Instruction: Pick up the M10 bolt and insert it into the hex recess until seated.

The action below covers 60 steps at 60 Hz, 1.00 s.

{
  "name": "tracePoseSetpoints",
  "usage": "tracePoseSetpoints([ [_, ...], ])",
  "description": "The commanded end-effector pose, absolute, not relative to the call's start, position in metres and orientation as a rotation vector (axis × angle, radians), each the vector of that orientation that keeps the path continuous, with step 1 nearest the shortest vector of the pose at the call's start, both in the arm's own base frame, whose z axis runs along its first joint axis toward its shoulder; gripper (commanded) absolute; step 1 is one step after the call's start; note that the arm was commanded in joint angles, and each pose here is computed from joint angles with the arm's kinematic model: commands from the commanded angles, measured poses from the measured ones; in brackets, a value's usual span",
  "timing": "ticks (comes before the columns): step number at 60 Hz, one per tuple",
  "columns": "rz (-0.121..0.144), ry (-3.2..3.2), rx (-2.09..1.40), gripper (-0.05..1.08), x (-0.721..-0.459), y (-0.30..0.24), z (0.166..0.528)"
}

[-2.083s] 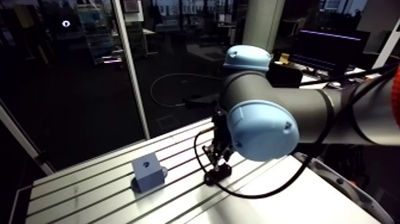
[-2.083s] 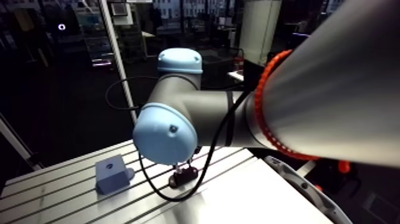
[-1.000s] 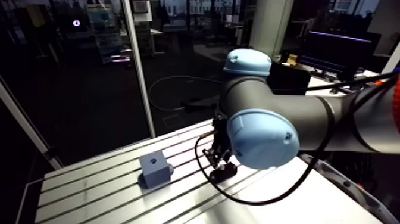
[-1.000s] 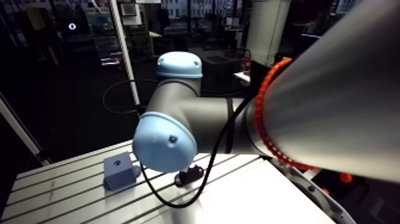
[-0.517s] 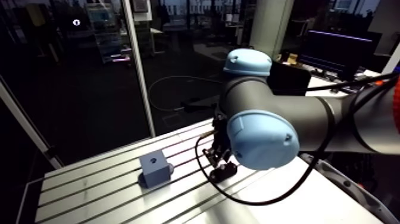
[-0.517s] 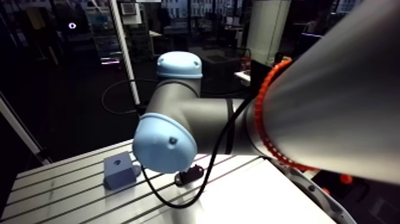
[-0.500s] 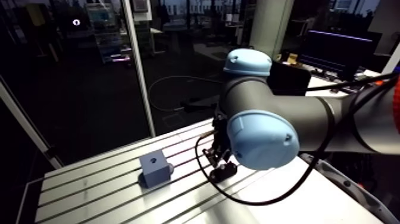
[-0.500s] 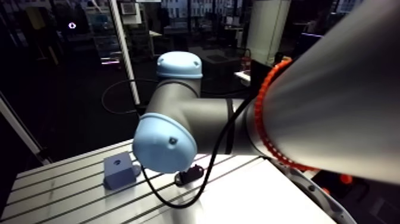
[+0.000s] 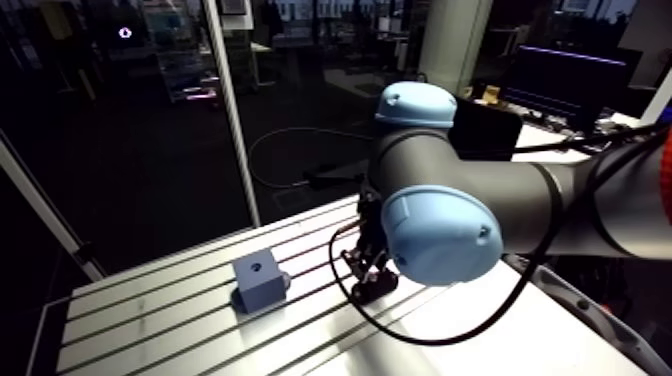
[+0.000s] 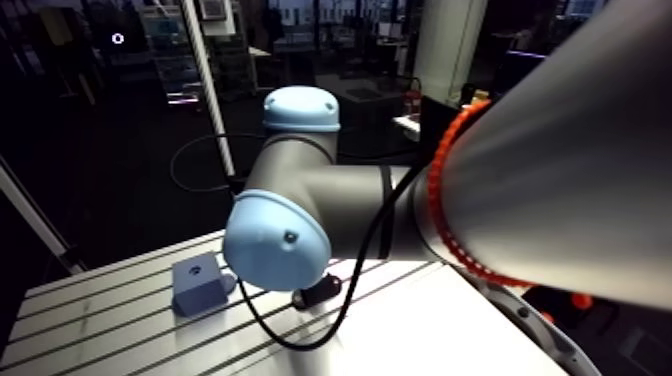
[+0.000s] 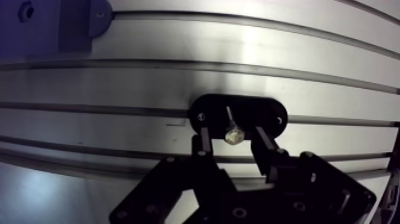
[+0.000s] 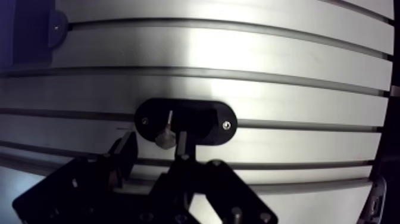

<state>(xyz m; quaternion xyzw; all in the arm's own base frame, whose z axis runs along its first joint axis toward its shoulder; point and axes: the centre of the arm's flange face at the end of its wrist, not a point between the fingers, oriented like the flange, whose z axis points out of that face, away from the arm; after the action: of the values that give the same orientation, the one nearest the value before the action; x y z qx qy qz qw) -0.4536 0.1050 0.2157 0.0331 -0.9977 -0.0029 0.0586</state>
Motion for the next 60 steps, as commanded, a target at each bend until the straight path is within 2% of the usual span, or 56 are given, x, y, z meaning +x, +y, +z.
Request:
tracePoseSetpoints([
  [1, -0.006, -3.026, 0.098, 0.52, -0.4528, 0.1046, 0.2139],
  [23, 0.000, -3.035, 0.082, 0.52, -0.4511, 0.1054, 0.2100],
  [34, -0.013, -3.024, 0.078, 0.52, -0.4510, 0.1055, 0.2102],
  [60, -0.016, -3.023, 0.055, 0.52, -0.4497, 0.1114, 0.2090],
])
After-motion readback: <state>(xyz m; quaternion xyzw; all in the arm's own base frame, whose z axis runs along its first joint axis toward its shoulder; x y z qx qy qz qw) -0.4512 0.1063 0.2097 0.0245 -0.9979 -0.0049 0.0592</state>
